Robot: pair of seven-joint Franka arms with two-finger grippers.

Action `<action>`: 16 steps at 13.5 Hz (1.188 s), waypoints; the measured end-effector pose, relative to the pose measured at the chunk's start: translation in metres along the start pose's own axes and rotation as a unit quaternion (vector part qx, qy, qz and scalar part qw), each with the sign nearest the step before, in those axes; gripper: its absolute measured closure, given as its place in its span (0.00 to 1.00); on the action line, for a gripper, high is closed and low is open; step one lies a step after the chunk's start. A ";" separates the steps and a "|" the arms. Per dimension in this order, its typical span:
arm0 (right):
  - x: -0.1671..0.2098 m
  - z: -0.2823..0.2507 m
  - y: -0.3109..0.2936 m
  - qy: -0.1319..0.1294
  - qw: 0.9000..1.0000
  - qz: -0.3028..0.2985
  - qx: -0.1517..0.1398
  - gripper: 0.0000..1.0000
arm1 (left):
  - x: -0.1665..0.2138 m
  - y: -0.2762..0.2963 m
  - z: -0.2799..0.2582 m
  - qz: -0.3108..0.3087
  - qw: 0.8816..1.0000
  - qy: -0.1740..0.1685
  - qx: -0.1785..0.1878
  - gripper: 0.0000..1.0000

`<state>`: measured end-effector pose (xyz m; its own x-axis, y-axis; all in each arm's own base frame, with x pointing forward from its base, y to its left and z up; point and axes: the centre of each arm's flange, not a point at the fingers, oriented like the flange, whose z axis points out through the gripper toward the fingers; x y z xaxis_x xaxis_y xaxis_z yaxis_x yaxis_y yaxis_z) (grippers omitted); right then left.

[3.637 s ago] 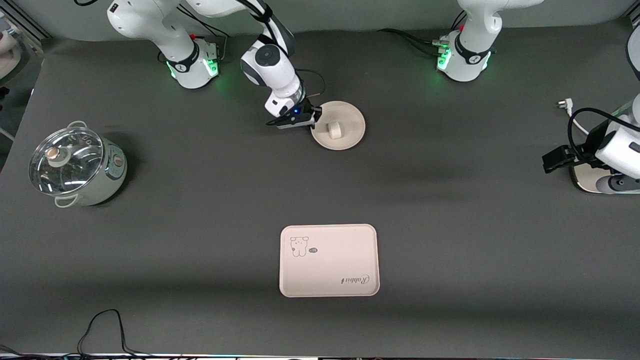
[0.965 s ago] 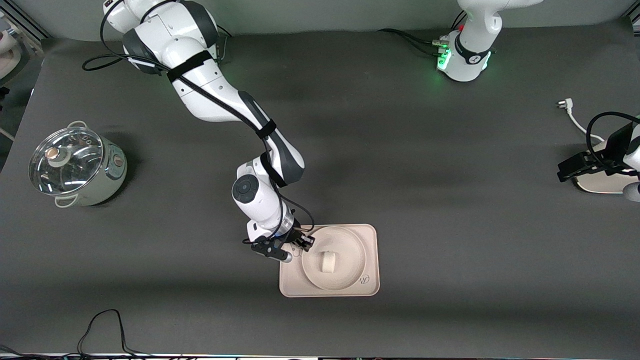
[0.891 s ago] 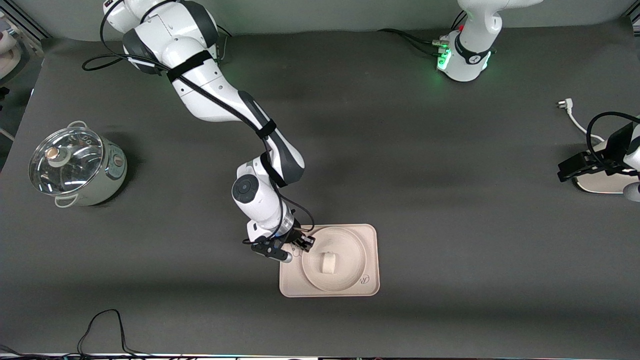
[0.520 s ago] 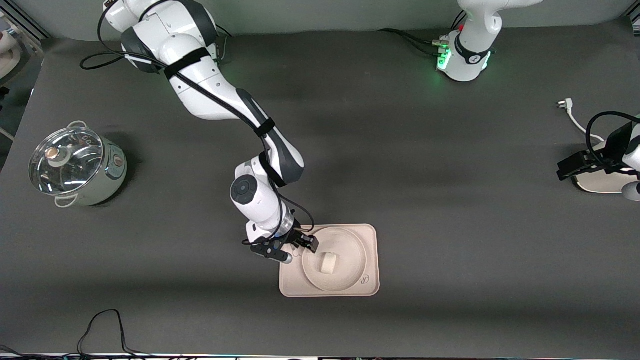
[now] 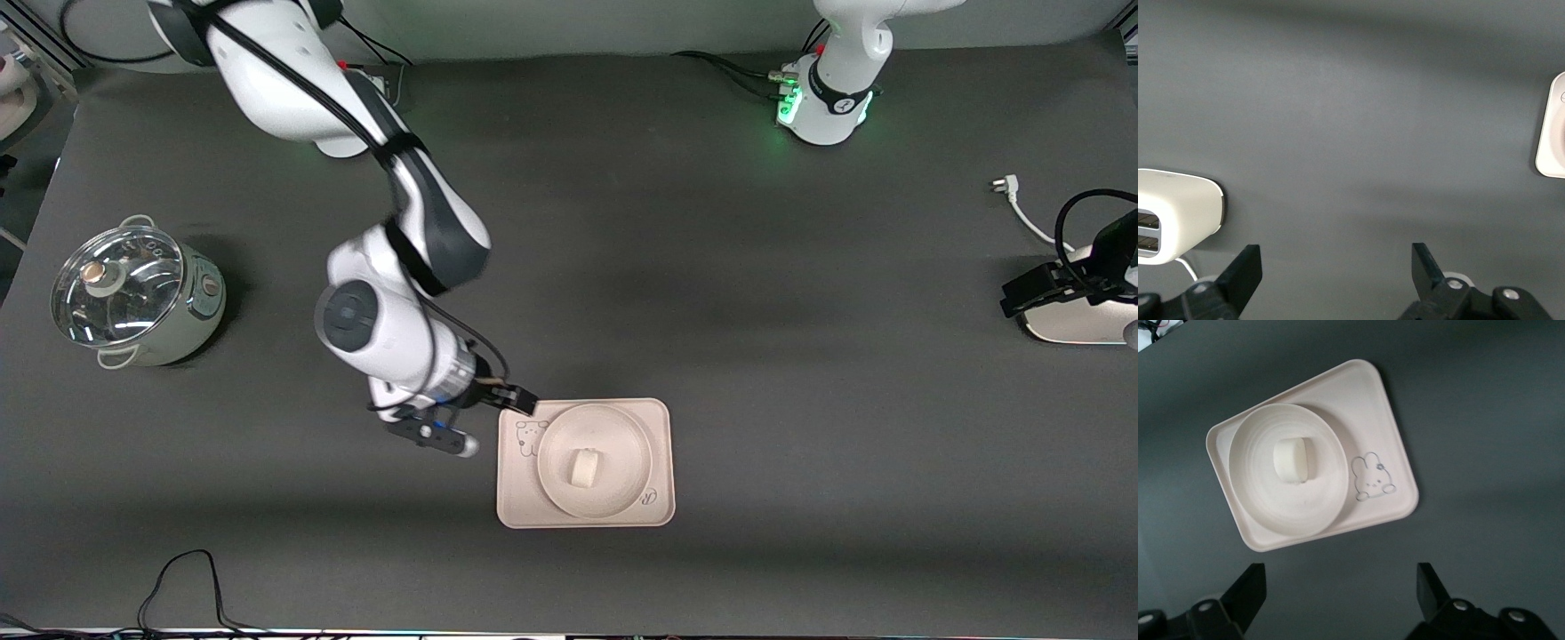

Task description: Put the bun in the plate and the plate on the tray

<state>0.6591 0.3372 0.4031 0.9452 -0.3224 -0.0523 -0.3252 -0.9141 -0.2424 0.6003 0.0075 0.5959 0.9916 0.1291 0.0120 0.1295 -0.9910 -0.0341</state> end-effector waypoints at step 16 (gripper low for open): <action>0.010 -0.270 0.298 -0.031 0.974 -0.194 -0.114 0.00 | -0.042 0.003 0.008 0.016 1.000 0.002 -0.006 0.00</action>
<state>0.5633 -0.0050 0.5922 0.9959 0.0674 -0.0599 0.0655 -0.9973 -0.0336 0.5594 -0.0006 0.5871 0.9951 0.0977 0.0153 0.0980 -0.9949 -0.0218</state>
